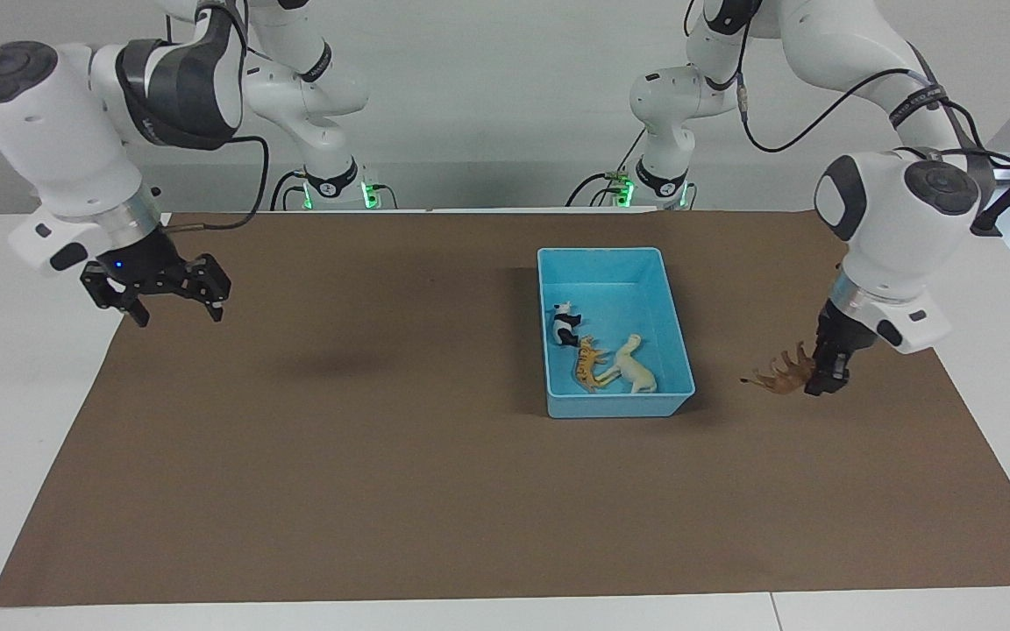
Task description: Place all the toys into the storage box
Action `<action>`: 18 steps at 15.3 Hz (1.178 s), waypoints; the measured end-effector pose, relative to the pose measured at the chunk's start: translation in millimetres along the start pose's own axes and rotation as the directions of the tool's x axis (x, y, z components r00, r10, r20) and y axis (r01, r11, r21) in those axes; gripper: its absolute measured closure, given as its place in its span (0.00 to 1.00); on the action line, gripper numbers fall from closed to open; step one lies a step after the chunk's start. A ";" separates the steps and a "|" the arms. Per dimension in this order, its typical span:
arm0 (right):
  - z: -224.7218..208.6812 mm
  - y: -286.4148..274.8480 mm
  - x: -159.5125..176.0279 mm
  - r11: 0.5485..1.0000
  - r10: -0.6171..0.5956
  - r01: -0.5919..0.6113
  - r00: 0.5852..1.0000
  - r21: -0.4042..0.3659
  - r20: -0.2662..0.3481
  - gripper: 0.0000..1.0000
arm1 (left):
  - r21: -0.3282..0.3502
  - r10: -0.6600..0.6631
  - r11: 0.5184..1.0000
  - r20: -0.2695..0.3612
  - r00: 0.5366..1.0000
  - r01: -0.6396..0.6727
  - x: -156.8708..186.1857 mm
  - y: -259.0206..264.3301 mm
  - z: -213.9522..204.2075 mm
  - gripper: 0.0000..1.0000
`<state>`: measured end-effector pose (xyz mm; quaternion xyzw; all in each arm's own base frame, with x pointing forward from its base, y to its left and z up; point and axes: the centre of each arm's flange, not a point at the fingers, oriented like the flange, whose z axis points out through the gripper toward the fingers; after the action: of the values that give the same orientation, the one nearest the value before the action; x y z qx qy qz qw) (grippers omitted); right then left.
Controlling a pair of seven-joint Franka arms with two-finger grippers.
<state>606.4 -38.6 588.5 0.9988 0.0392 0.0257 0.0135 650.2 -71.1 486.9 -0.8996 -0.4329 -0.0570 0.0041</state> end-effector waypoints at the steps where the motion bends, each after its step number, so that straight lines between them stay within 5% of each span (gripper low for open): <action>1: -11.7 0.0 -9.2 1.000 0.001 -0.001 1.000 0.005 0.011 0.00 | 0.013 0.064 0.998 0.010 0.998 -0.064 -26.6 10.8 -7.0 0.57; 5: -51.2 6.6 -47.6 1.000 0.014 -0.015 0.998 0.026 0.060 0.00 | 0.040 0.306 0.950 0.057 0.950 -0.308 -155.9 48.4 -11.0 0.57; 8: -67.9 14.0 -69.9 0.999 0.028 -0.032 0.995 0.037 0.094 0.00 | 0.008 0.491 0.869 0.110 0.864 -0.495 -217.8 51.2 2.8 0.57; 10: -69.3 21.8 -77.5 0.998 0.043 -0.047 0.993 0.041 0.109 0.00 | -0.009 0.586 0.808 0.120 0.801 -0.590 -223.4 45.9 9.2 0.57; 13: -63.3 26.3 -80.3 0.998 0.050 -0.055 0.991 0.043 0.124 0.00 | -0.051 0.671 0.741 0.081 0.737 -0.669 -215.1 46.2 8.5 0.32; 16: -62.5 22.0 -80.7 0.998 0.042 -0.048 0.991 0.045 0.127 0.00 | -0.081 0.690 0.723 0.032 0.723 -0.686 -193.9 46.7 4.8 0.01; 18: -63.7 18.8 -83.9 0.998 0.036 -0.042 0.991 0.046 0.126 0.00 | -0.076 0.715 0.698 0.020 0.699 -0.712 -151.2 32.1 -0.5 0.00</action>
<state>521.0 -62.4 648.3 0.9991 0.0194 -0.0378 -0.0090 581.6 -208.9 472.7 -0.9978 -0.0485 -0.0430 -0.0124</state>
